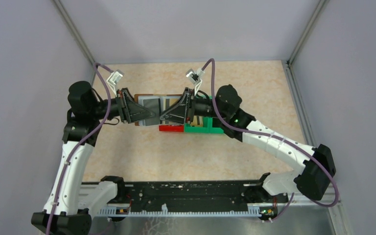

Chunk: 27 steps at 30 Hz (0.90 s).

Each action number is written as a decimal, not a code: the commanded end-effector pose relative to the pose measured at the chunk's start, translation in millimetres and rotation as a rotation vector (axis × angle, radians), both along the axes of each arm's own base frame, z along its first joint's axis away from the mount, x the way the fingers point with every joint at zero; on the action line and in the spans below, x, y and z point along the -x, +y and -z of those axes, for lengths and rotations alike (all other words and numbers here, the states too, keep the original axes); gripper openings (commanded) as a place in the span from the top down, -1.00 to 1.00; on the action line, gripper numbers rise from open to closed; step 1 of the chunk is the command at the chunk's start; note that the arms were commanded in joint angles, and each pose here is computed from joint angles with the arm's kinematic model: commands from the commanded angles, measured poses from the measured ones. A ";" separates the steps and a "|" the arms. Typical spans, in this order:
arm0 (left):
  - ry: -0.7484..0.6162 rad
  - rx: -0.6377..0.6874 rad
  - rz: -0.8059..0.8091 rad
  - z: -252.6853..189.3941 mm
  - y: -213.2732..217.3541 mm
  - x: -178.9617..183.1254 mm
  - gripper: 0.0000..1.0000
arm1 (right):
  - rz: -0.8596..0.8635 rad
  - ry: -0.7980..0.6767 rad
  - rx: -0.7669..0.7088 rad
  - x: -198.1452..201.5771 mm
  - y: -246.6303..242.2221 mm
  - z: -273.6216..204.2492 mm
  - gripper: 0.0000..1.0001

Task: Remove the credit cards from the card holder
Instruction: Remove the credit card from the card holder.

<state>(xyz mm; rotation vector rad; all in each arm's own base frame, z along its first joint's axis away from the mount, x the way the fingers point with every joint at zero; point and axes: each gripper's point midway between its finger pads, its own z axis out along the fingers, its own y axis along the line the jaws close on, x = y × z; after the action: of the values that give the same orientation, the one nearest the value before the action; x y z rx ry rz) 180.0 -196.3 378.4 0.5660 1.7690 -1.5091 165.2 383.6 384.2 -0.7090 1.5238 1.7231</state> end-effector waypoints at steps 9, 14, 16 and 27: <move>-0.040 0.017 0.073 -13.1 -1.5 17.9 1.00 | 0.084 -0.049 0.046 -19.9 -1.7 -3.0 0.34; -0.042 0.014 0.073 -12.3 -1.4 18.6 1.00 | 0.096 -0.064 0.053 -22.4 -4.7 -5.0 0.31; -0.042 0.015 0.078 -11.8 -1.3 19.2 1.00 | 0.100 -0.077 0.059 -22.7 -5.7 -3.7 0.31; -0.051 0.017 0.094 -11.9 -1.4 21.6 1.00 | 0.090 -0.084 0.046 -24.4 -3.1 -5.8 0.30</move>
<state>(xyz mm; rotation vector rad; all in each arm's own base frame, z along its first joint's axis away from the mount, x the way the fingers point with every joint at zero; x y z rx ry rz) 178.6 -196.1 376.2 0.5650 1.7794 -1.5139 172.3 381.5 373.5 -0.7537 1.5716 1.6261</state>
